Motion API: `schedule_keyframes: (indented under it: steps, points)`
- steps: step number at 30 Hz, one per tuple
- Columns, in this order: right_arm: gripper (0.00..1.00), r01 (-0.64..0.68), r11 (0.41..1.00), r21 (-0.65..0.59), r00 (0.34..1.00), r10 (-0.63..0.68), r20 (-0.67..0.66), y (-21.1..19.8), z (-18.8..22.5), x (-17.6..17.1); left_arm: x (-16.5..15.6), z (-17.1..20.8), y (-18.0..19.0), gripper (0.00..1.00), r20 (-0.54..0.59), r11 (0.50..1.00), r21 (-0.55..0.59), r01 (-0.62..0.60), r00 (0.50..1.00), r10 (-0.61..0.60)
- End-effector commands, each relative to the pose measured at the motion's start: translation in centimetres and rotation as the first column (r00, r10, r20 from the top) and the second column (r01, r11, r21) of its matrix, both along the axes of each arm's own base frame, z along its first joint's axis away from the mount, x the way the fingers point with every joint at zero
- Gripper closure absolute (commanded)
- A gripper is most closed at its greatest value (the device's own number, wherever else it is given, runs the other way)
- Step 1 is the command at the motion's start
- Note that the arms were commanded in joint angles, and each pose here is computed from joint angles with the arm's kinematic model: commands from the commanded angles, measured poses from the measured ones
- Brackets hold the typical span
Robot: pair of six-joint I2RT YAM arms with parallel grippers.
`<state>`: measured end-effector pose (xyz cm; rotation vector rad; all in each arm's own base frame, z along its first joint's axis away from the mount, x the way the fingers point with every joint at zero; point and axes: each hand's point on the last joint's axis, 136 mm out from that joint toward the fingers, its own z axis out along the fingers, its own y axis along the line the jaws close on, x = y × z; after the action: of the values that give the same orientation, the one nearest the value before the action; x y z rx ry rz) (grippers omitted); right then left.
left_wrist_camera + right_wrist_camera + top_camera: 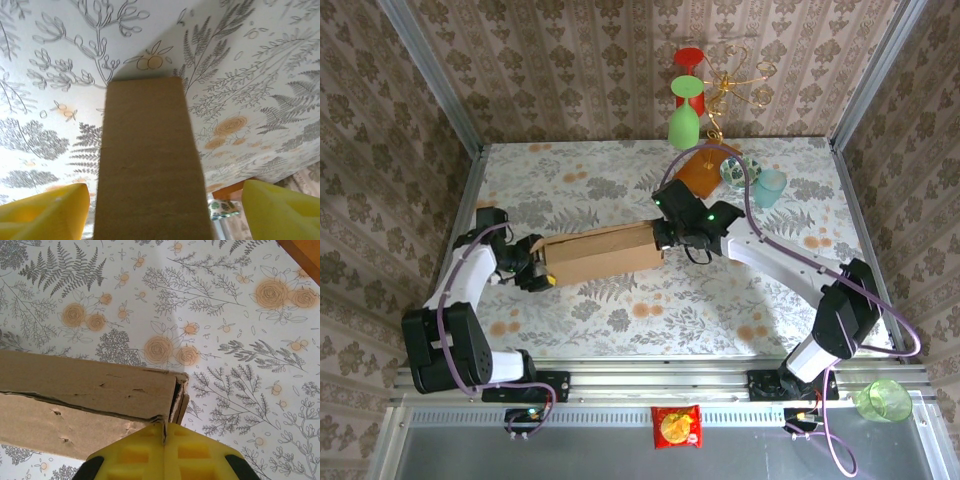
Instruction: Fold the paper box
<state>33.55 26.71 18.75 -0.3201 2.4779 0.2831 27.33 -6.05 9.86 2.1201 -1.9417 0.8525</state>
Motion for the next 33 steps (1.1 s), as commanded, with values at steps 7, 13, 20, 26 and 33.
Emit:
schedule_keyframes:
  steps: [7,13,20,26,33]
  points:
    - [1.00,-0.030,0.997,-0.073,0.997,0.024,-0.079,0.2,-1.5,-0.9,-3.0,3.0,3.2,0.14,0.084,0.972,0.213,0.099,0.989,-0.119]
    - [1.00,-0.037,0.996,-0.079,0.996,0.030,-0.083,0.5,-1.4,-0.7,-3.5,9.3,8.6,0.23,0.097,0.808,0.571,0.144,0.966,-0.240]
    - [1.00,-0.043,0.996,-0.080,0.995,0.036,-0.094,0.8,-1.3,-0.5,-0.2,15.2,3.9,0.74,0.304,0.552,0.767,0.326,0.573,-0.761]
    - [1.00,-0.052,0.995,-0.081,0.994,0.044,-0.103,1.0,-1.3,-0.5,-3.8,14.9,0.6,0.67,0.097,0.196,0.845,0.497,0.218,-0.971]
    - [1.00,-0.057,0.995,-0.084,0.992,0.048,-0.113,1.0,-1.6,-0.7,-4.6,14.9,0.5,0.56,-0.035,0.003,0.829,0.559,0.058,-0.998]
